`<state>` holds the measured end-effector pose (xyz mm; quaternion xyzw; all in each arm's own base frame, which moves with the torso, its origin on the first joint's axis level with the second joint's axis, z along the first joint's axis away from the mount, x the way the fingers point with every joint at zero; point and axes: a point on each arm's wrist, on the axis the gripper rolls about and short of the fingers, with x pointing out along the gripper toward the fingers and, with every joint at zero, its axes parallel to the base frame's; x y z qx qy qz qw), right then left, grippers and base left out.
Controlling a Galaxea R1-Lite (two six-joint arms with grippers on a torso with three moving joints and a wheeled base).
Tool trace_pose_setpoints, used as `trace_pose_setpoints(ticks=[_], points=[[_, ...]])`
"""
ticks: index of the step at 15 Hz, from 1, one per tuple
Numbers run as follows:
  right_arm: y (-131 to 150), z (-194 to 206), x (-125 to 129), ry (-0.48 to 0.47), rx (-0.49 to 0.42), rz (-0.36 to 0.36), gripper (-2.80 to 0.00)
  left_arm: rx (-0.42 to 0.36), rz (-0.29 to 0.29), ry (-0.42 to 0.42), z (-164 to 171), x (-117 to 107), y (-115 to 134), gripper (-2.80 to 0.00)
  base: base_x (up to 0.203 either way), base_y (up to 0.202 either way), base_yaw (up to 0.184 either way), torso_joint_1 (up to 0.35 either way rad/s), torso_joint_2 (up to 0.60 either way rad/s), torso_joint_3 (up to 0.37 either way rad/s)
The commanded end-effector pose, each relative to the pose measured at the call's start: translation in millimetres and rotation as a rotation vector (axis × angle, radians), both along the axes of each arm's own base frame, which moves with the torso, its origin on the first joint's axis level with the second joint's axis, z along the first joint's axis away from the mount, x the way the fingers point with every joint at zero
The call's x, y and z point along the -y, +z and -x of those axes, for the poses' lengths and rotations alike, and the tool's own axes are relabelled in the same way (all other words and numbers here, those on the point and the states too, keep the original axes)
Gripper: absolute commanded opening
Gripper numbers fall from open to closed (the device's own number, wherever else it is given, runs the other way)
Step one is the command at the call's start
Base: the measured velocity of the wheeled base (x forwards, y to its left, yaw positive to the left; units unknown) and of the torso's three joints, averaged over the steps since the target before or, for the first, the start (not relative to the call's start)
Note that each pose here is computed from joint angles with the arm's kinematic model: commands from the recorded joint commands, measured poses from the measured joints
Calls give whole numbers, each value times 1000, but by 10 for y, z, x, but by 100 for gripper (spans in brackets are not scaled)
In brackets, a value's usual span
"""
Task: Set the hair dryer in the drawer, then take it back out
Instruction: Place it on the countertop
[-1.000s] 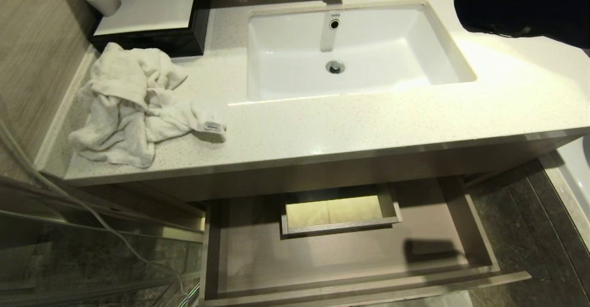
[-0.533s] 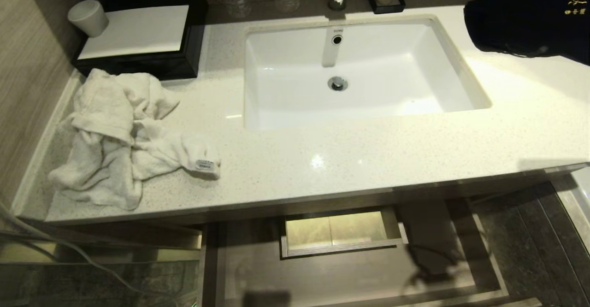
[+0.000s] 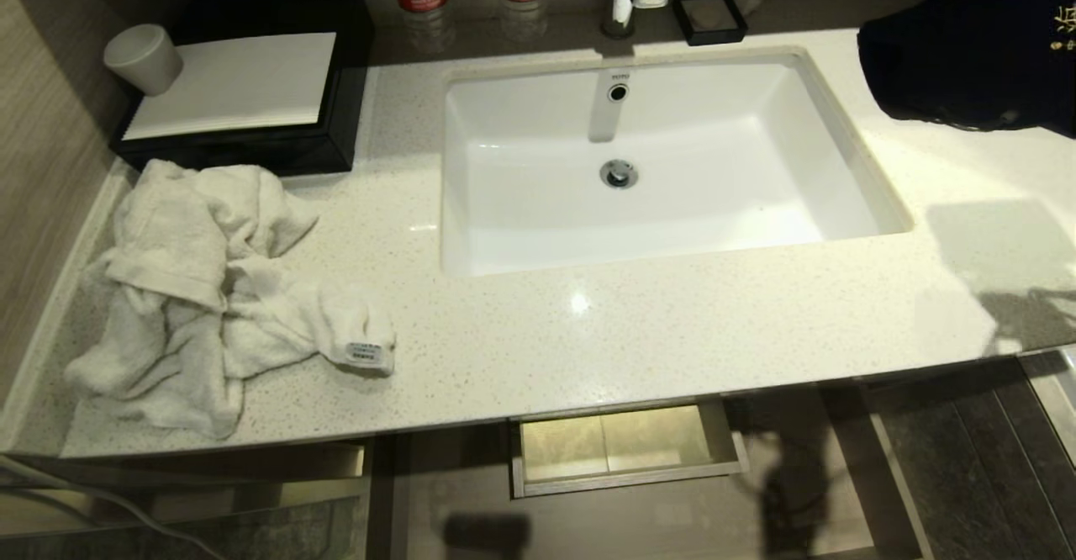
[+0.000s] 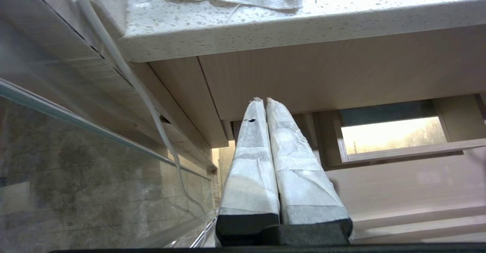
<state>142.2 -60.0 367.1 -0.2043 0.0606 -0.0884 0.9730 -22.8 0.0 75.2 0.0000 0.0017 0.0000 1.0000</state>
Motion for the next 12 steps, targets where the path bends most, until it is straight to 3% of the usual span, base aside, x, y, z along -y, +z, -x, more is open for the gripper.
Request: trace_pose_setpoints(ticks=[1,3,7,12], points=[[-32,-462,212,12,-112,19,-280,2,0,0,1,0,0,-280,0,0,0,0,0,0],[50,-544,275,16,-134,129,-280,0,0,0,1,0,-2,-280,0,0,0,0,0,0],[36,-522,331,6,-170,214,-280,1,0,0,1,0,-1,-280,0,0,0,0,0,0],[-186,-567,331,75,-365,204,-280,2,0,0,2,0,2,-280,0,0,0,0,0,0]])
